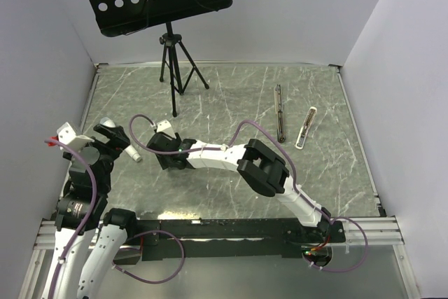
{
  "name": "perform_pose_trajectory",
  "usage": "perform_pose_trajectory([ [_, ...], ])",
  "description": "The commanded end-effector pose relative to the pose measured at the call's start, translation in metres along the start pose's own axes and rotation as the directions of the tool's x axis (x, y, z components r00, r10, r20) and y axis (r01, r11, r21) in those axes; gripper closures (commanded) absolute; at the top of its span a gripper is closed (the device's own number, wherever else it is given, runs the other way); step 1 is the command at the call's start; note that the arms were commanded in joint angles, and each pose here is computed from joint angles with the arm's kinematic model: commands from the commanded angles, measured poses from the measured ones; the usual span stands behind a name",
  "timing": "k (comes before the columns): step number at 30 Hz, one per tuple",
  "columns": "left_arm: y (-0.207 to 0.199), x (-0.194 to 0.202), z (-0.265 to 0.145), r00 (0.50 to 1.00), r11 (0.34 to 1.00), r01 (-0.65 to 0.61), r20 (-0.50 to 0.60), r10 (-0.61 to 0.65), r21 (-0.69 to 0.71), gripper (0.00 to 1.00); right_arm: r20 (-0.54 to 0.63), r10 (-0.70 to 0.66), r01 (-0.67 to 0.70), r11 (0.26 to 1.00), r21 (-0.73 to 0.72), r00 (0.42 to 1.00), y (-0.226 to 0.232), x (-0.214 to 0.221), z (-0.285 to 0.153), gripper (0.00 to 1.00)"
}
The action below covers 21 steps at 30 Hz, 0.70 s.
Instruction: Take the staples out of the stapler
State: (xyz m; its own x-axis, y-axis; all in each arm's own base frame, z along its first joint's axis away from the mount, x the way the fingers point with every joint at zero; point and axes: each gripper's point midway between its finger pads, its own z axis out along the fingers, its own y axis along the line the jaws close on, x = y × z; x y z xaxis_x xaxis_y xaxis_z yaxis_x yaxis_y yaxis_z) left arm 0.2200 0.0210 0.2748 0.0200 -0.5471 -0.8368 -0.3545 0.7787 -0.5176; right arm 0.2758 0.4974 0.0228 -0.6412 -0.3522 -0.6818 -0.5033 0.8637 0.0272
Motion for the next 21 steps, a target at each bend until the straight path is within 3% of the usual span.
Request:
perform_pose_trajectory([
  [1,-0.006,-0.002,0.0,1.0,0.999,-0.009,0.011,0.008,0.033,0.07,-0.014,0.003,-0.003,0.999,-0.032,1.0,0.009,0.008,-0.009,0.5],
  [9,-0.01,0.002,0.0,0.999,0.997,-0.045,-0.007,0.045,0.068,0.08,-0.017,0.034,-0.034,0.999,0.016,0.999,-0.019,0.009,-0.017,0.49],
  [21,-0.013,0.005,-0.001,0.998,0.994,-0.056,-0.015,0.058,0.093,0.08,-0.019,0.146,-0.141,0.976,0.167,0.989,-0.122,0.022,-0.047,0.47],
])
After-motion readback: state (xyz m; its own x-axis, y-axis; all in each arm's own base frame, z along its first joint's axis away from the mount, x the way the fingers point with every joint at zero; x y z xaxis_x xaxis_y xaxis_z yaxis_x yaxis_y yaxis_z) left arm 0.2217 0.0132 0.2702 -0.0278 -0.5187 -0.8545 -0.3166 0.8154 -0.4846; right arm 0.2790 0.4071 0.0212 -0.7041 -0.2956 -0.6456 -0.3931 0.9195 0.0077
